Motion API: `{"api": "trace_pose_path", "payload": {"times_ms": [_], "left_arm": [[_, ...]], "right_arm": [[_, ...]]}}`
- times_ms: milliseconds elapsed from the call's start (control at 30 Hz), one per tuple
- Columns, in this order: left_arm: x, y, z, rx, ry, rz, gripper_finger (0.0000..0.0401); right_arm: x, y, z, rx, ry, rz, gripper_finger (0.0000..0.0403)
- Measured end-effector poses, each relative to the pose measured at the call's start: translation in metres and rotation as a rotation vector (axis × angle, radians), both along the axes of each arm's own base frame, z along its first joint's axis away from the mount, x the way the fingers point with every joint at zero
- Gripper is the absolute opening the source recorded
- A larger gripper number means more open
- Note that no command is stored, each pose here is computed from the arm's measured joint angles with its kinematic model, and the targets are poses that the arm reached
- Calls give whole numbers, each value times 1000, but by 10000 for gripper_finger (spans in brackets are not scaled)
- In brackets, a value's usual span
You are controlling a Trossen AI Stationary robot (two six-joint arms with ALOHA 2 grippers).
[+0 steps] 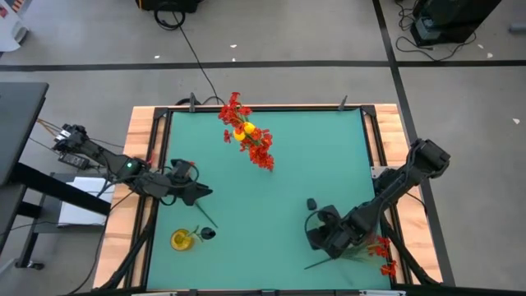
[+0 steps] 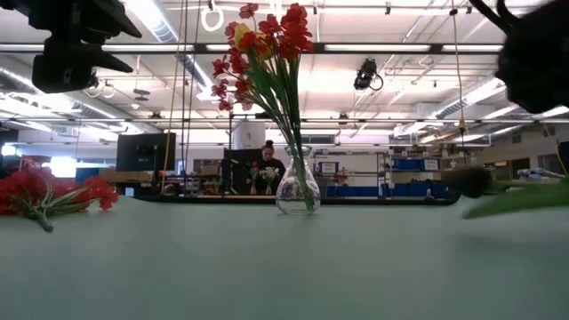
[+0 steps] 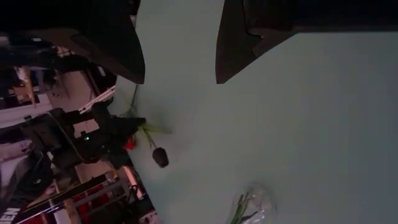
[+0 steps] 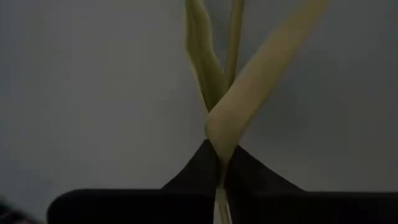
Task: Sort flowers into vase by color
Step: Put the black tulip into the yellow vase
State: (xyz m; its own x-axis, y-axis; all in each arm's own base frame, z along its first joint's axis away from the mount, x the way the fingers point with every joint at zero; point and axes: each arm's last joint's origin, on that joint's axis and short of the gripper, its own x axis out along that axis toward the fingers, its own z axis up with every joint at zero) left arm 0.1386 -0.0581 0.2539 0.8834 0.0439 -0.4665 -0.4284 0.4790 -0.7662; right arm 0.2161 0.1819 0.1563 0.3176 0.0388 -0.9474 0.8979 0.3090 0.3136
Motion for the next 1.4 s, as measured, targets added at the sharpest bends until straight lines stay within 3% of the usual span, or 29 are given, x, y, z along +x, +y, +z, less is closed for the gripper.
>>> {"api": "trace_pose_path", "payload": {"times_ms": [133,300,600,767,900,1400], "left_arm": [[2,-1,3,-8,-35,-7,200],[3,-2,7,69,-66,-55,200],[6,-3,15,180,-147,-114,201],[6,-3,14,282,-138,-157,201],[6,-3,14,283,-140,-157,201],[9,-4,19,323,-190,-169,201]], "right_arm": [[14,-4,11,-35,-166,89,29],[33,-14,29,-81,-348,239,14],[69,-47,47,-189,-557,415,14],[92,-75,61,-276,-726,408,14],[104,-95,72,-342,-839,396,14],[158,-110,143,-694,-956,633,14]]}}
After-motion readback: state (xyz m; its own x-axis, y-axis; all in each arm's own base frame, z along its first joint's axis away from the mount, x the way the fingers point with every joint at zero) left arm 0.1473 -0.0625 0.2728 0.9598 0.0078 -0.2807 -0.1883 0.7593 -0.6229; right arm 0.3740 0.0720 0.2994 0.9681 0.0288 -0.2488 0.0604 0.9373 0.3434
